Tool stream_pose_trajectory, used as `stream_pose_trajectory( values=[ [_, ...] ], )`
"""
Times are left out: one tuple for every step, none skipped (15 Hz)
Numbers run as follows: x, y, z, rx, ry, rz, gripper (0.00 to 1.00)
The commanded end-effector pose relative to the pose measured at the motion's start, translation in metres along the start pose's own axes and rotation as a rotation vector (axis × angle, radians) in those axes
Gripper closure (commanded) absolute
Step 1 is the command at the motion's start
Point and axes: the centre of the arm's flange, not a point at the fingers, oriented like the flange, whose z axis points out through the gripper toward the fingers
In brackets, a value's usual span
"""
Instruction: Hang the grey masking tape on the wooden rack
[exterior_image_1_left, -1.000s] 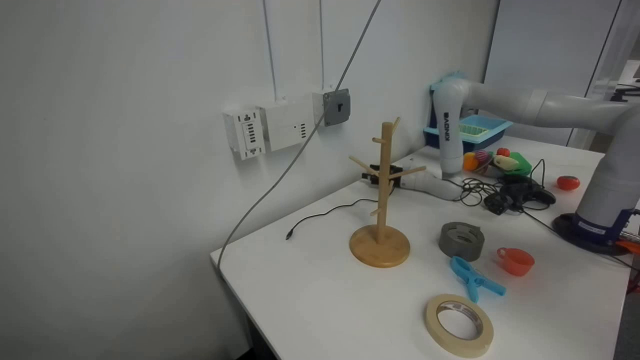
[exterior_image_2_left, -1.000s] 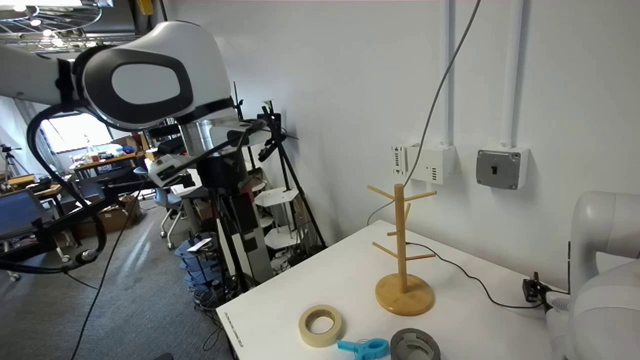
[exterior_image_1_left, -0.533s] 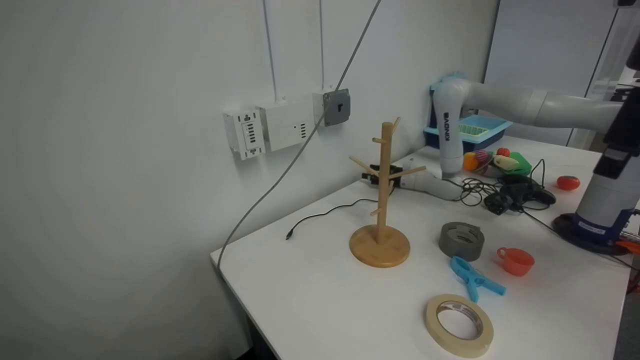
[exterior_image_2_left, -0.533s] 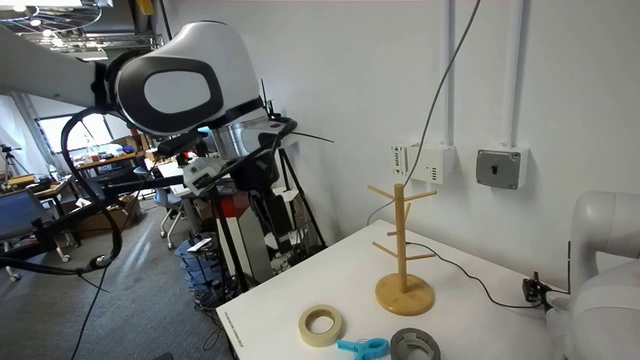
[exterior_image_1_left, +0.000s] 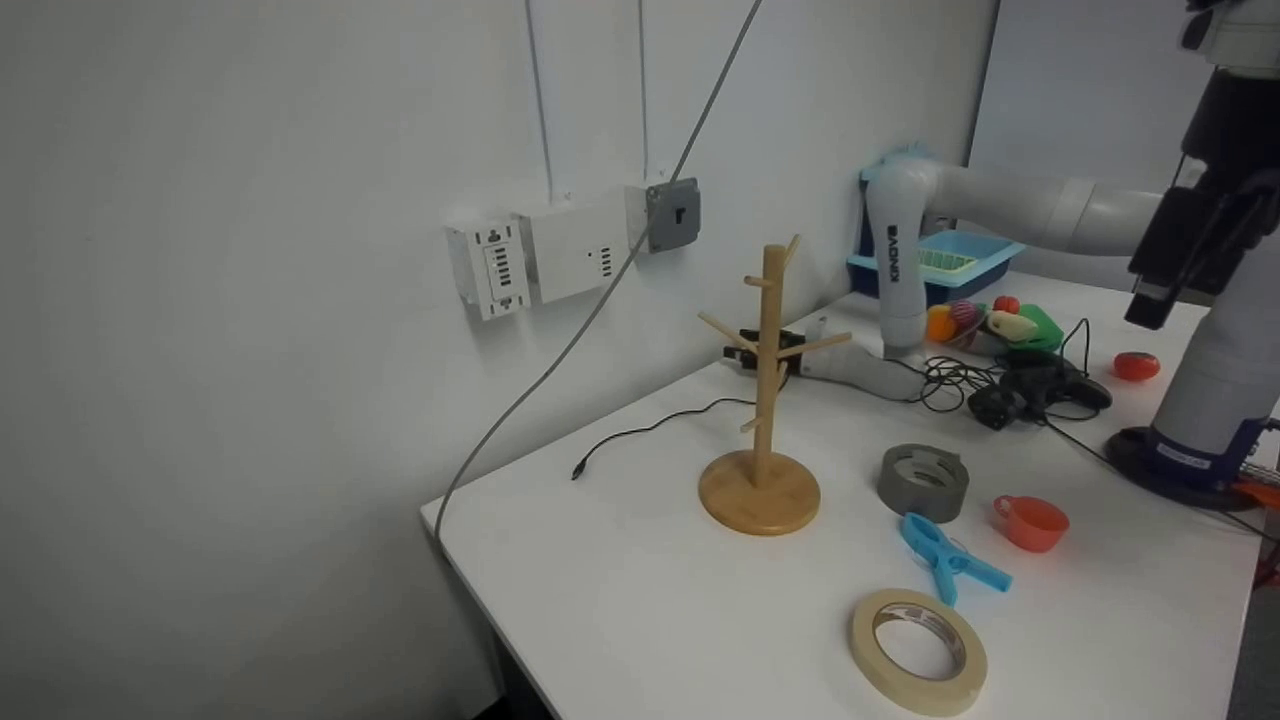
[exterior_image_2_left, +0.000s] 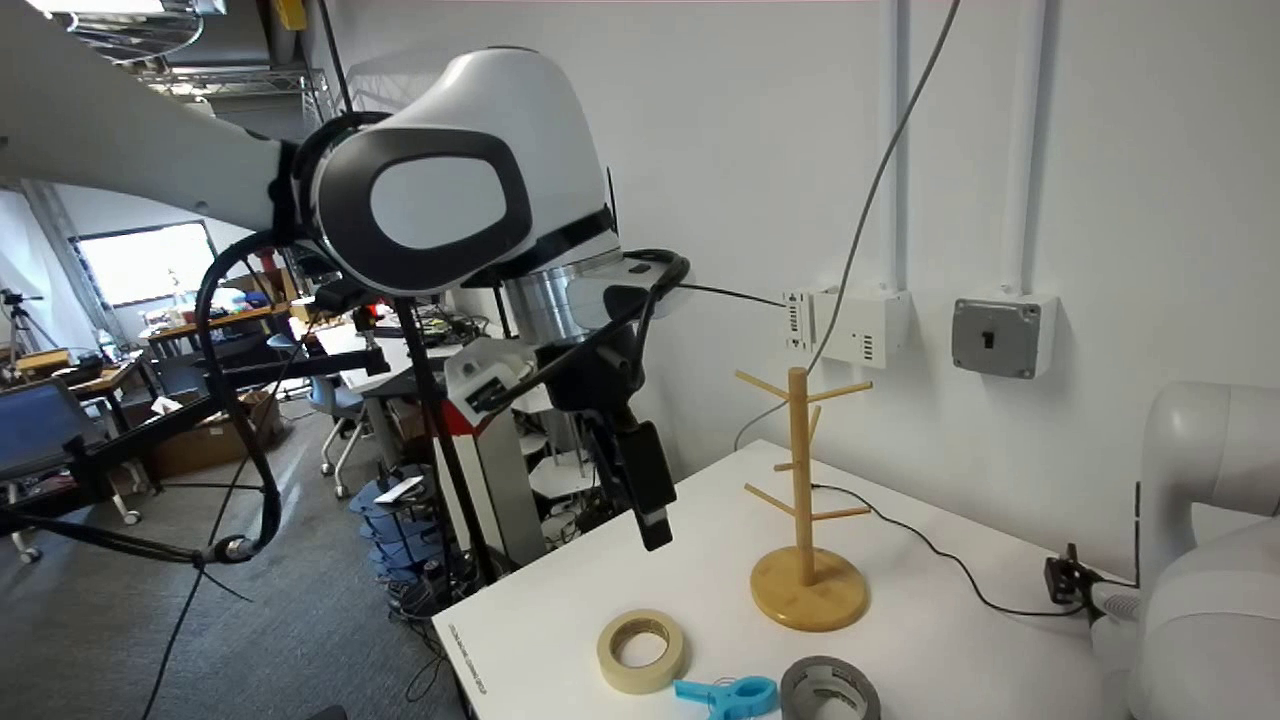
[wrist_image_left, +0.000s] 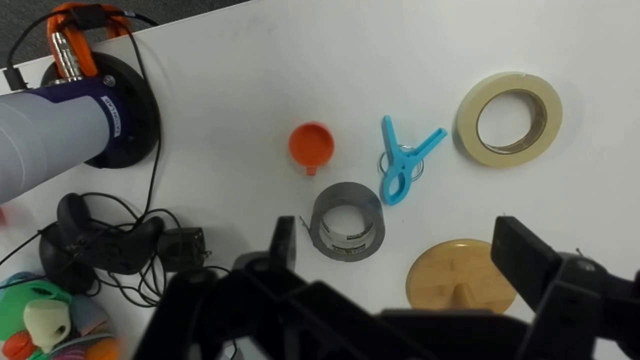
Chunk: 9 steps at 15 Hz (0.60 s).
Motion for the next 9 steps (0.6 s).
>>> stream_pose_trajectory(
  values=[
    [0.002, 0.001, 0.001, 0.0, -0.001, 0.002, 0.0],
    [0.003, 0.0, 0.001, 0.0, -0.001, 0.003, 0.0],
    [0.003, 0.0, 0.0, 0.0, 0.0, 0.003, 0.0],
    [0.003, 0.0, 0.0, 0.0, 0.001, 0.003, 0.0],
    [0.003, 0.0, 0.0, 0.0, 0.001, 0.004, 0.0],
    [0.006, 0.002, 0.003, 0.007, -0.001, 0.005, 0.0],
    [0.008, 0.004, 0.006, 0.005, 0.001, 0.008, 0.0],
    [0.012, 0.008, 0.009, 0.004, 0.003, 0.014, 0.0],
    [0.017, 0.013, 0.013, 0.011, 0.008, 0.028, 0.0]
  ],
)
